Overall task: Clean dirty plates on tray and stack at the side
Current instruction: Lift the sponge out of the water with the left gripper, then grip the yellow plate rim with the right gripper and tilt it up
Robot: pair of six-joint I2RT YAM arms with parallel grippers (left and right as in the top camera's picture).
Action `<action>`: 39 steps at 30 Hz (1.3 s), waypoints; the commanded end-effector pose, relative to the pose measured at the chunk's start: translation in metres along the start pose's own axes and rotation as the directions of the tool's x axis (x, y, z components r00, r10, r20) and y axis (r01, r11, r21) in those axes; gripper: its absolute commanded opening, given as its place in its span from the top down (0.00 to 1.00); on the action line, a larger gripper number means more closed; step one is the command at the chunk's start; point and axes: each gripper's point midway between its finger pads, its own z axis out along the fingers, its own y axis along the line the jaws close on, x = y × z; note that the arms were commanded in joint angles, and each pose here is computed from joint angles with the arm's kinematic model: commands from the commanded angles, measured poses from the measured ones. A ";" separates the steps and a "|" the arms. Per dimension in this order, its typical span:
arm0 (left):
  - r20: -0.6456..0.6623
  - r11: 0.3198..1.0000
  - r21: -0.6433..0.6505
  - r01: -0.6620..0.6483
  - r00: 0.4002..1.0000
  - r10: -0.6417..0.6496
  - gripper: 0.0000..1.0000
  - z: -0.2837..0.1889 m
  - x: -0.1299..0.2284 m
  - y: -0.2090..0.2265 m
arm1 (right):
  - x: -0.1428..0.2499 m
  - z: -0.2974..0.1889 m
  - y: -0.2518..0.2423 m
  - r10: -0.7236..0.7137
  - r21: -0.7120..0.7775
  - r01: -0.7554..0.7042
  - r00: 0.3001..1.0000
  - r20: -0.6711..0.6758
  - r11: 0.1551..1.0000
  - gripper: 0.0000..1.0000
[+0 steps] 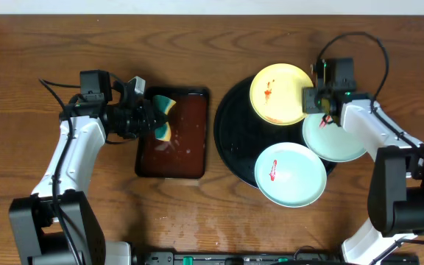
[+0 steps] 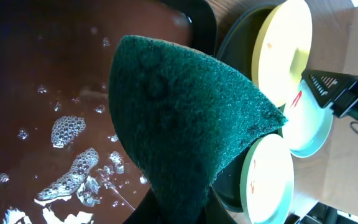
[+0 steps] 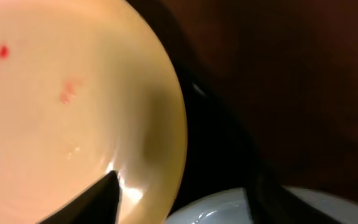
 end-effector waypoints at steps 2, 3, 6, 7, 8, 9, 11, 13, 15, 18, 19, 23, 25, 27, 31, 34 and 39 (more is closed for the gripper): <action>0.027 0.999 -0.005 -0.042 0.999 0.042 0.91 -0.005 -0.011 -0.005 | 0.007 0.004 0.000 -0.007 0.015 0.007 1.000 -0.002 1.000 0.56; 0.027 0.999 -0.005 -0.042 0.999 0.042 0.91 -0.005 -0.011 -0.005 | 0.008 0.004 0.000 -0.007 0.015 0.007 1.000 -0.002 1.000 0.59; 0.027 0.999 -0.005 -0.042 0.999 0.042 0.91 -0.005 -0.011 -0.005 | 0.005 0.004 0.000 -0.006 0.015 0.006 1.000 0.010 1.000 0.62; 0.027 0.999 -0.005 -0.042 0.999 0.042 0.91 -0.005 -0.011 -0.005 | 0.003 0.004 0.000 -0.006 0.015 0.005 1.000 0.016 1.000 0.62; 0.027 0.999 -0.005 -0.042 0.999 0.042 0.91 -0.005 -0.011 -0.005 | 0.002 0.004 0.000 -0.005 0.015 0.005 1.000 0.020 1.000 0.62; 0.027 0.999 -0.005 -0.042 0.999 0.042 0.91 -0.005 -0.011 -0.005 | 0.001 0.004 0.000 -0.005 0.015 0.004 1.000 0.024 1.000 0.63; 0.027 0.999 -0.005 -0.042 0.999 0.042 0.91 -0.005 -0.011 -0.005 | 0.000 0.004 0.000 0.012 0.015 -0.013 0.999 0.030 1.000 0.64; 0.027 0.999 -0.005 -0.042 0.999 0.042 0.91 -0.005 -0.011 -0.005 | -0.001 0.004 0.000 0.022 0.014 -0.022 0.999 0.034 1.000 0.64; 0.027 0.999 -0.005 -0.042 0.999 0.042 0.91 -0.005 -0.011 -0.005 | -0.004 0.006 0.000 0.031 0.013 -0.031 0.998 0.047 0.999 0.58; 0.027 0.999 -0.005 -0.042 0.999 0.042 0.91 -0.005 -0.011 -0.005 | -0.007 0.012 0.000 0.034 0.013 -0.035 0.997 0.064 0.999 0.56; 0.027 0.999 -0.005 -0.042 0.999 0.042 0.91 -0.005 -0.011 -0.005 | -0.008 0.014 0.000 0.035 0.012 -0.036 0.997 0.067 0.999 0.59; 0.027 0.999 -0.005 -0.042 0.999 0.042 0.91 -0.005 -0.011 -0.005 | -0.007 0.020 0.001 0.043 0.012 -0.044 0.997 0.071 0.999 0.68; 0.027 0.999 -0.005 -0.042 0.999 0.042 0.89 -0.005 -0.011 -0.005 | -0.007 0.023 0.001 0.047 0.011 -0.047 0.996 0.070 0.999 0.70; 0.027 0.999 -0.005 -0.042 0.999 0.042 0.89 -0.005 -0.011 -0.005 | -0.005 0.024 0.001 0.046 0.012 -0.047 0.997 0.067 0.999 0.70; 0.027 0.999 -0.005 -0.042 0.999 0.042 0.89 -0.005 -0.011 -0.005 | -0.007 0.026 0.001 0.047 0.011 -0.048 0.996 0.074 0.999 0.76; 0.028 0.999 -0.005 -0.042 0.999 0.042 0.89 -0.005 -0.011 -0.005 | -0.008 0.026 0.001 0.047 0.010 -0.048 0.996 0.080 0.999 0.83; 0.029 0.999 -0.008 -0.042 0.999 0.043 0.88 -0.005 -0.011 -0.004 | -0.004 0.026 0.002 0.048 0.010 -0.049 0.997 0.064 0.999 0.96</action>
